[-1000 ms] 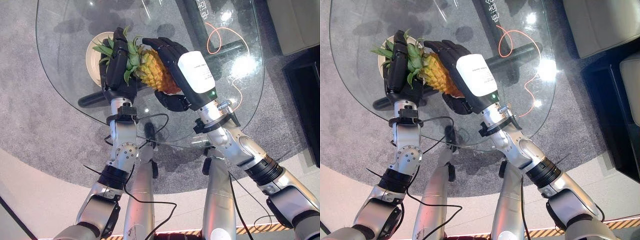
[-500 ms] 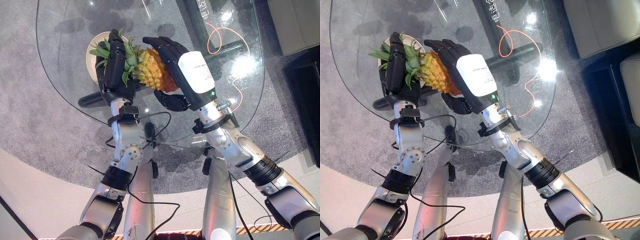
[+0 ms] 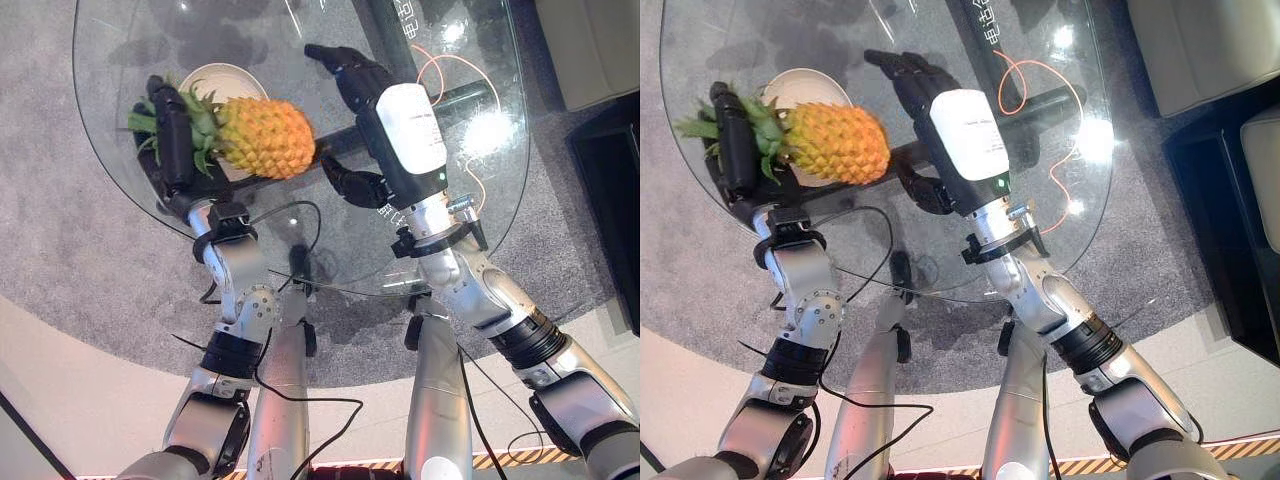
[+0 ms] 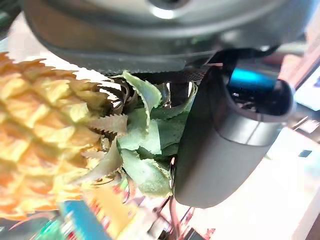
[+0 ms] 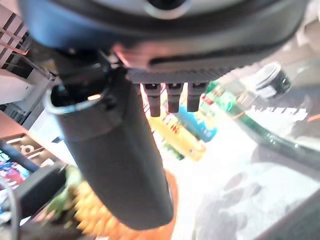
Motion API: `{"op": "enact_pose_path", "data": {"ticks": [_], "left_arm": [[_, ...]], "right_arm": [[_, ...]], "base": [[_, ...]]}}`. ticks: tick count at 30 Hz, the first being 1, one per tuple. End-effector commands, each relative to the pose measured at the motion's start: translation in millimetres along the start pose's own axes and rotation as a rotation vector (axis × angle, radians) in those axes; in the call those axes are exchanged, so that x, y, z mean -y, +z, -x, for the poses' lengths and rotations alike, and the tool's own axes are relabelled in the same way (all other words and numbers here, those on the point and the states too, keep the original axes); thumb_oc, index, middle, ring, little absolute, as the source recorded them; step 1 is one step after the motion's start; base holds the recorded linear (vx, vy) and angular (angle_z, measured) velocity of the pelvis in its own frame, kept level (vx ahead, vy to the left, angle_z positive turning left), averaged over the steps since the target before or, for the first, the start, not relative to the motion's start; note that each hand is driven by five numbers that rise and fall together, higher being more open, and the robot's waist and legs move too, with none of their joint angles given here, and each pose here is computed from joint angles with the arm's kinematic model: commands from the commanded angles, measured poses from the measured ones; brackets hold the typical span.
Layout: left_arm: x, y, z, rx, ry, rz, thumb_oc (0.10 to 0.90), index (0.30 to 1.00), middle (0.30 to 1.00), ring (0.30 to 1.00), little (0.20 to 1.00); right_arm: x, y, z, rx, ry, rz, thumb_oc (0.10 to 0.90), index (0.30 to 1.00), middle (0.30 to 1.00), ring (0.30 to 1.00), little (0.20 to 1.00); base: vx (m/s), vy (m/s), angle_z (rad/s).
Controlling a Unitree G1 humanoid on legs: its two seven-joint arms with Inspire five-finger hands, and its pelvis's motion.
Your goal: Pick up the fruit to the plate
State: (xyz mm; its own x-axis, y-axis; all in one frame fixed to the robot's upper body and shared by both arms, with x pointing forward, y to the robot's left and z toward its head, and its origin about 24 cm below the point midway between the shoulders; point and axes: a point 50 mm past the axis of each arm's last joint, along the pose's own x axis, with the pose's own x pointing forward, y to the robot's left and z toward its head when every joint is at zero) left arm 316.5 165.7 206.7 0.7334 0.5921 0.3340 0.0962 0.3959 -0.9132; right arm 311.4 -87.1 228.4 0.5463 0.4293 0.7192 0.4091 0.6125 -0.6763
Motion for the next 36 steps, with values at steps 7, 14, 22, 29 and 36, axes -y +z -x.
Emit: {"op": "enact_pose_path", "data": {"ticks": [7,14,22,29,36], "left_arm": [[62,46,-2,0.303,-0.244,0.209,0.1,0.3,0.3,0.3,0.2],[70,47,0,0.379,-0.25,0.097,0.1,0.3,0.3,0.3,0.2],[76,49,-3,0.564,-0.246,-0.105,0.1,0.3,0.3,0.3,0.2],[64,52,-18,0.704,-0.172,-0.261,0.1,0.3,0.3,0.3,0.2],[57,57,-35,0.812,-0.128,-0.381,0.1,0.3,0.3,0.3,0.2]], "right_arm": [[33,39,-35,0.208,-0.215,-0.04,0.8,0.9,0.9,0.9,0.9],[34,30,-35,0.138,-0.251,-0.076,0.8,0.9,0.9,0.9,0.9],[40,-11,-21,-0.099,-0.415,-0.14,0.8,0.9,0.9,0.9,0.9],[48,-55,11,-0.33,-0.577,-0.109,0.8,0.9,0.9,0.9,0.9],[59,-96,41,-0.549,-0.674,-0.093,0.8,0.9,0.9,0.9,0.9]], "base": [[0.0,0.001,0.0],[0.0,0.0,0.0],[0.0,0.031,0.0],[0.01,0.035,-0.01],[0.0,0.027,-0.04]]}}
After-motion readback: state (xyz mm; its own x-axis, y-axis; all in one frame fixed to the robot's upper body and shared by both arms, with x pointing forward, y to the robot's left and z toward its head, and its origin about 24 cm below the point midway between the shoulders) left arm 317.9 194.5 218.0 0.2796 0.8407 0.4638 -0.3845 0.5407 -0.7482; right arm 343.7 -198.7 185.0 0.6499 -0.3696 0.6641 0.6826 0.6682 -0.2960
